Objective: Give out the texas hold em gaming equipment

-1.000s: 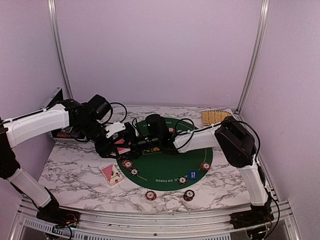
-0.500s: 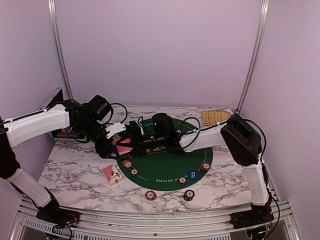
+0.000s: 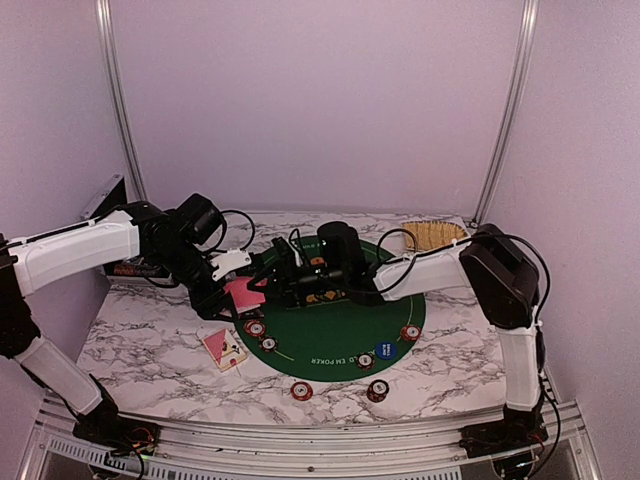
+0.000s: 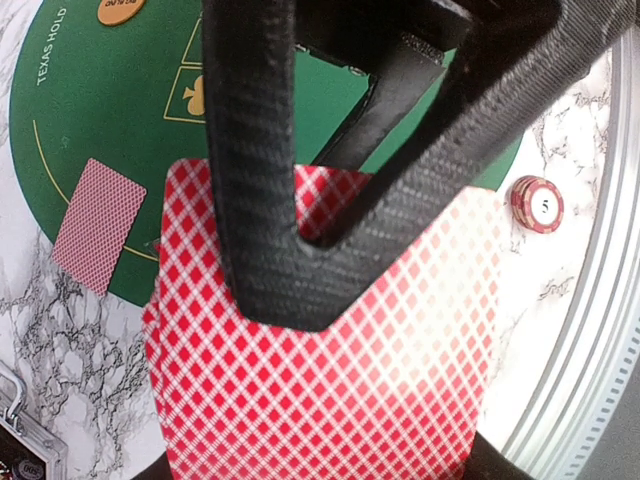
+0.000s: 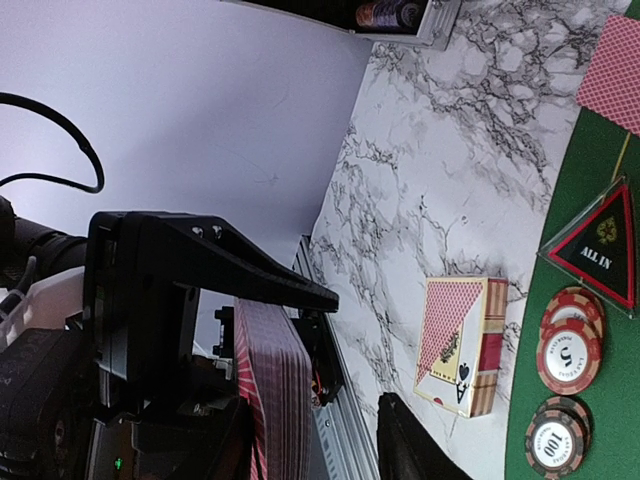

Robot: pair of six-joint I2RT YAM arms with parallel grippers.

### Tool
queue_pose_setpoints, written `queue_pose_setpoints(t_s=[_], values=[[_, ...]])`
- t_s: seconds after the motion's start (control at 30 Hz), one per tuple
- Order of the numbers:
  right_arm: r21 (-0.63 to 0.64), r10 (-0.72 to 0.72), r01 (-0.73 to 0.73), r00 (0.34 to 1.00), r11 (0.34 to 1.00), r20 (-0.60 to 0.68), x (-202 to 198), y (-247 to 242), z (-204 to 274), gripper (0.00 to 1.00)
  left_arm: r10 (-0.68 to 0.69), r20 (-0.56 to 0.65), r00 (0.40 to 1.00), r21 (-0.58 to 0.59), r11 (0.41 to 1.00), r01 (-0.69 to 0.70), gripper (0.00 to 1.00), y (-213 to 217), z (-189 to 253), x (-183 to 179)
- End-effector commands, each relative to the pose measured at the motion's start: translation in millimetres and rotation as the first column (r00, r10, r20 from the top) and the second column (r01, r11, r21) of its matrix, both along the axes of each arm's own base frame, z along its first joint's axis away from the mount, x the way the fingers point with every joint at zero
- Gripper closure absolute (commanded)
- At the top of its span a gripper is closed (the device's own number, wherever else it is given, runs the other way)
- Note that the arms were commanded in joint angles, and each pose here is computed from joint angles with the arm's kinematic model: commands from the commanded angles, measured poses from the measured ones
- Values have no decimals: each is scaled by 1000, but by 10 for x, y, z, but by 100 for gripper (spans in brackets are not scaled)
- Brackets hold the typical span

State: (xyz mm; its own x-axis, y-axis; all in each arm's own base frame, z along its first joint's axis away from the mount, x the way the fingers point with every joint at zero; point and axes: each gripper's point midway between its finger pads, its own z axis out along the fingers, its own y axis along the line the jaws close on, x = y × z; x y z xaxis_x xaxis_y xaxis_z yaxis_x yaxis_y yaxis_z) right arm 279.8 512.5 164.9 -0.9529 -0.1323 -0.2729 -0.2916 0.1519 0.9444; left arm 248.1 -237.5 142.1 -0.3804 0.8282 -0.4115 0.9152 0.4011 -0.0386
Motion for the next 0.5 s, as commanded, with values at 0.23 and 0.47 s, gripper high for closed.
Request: queue_pose_setpoints(t_s=[0.23, 0.47], values=[[7, -20, 20, 999, 1000, 30, 20, -116, 200, 71, -10, 21, 1000, -1, 1000, 10, 99, 17, 19, 12], [7, -16, 16, 999, 1000, 33, -6, -142, 237, 82, -9, 24, 1000, 13, 1000, 8, 100, 37, -17, 27]])
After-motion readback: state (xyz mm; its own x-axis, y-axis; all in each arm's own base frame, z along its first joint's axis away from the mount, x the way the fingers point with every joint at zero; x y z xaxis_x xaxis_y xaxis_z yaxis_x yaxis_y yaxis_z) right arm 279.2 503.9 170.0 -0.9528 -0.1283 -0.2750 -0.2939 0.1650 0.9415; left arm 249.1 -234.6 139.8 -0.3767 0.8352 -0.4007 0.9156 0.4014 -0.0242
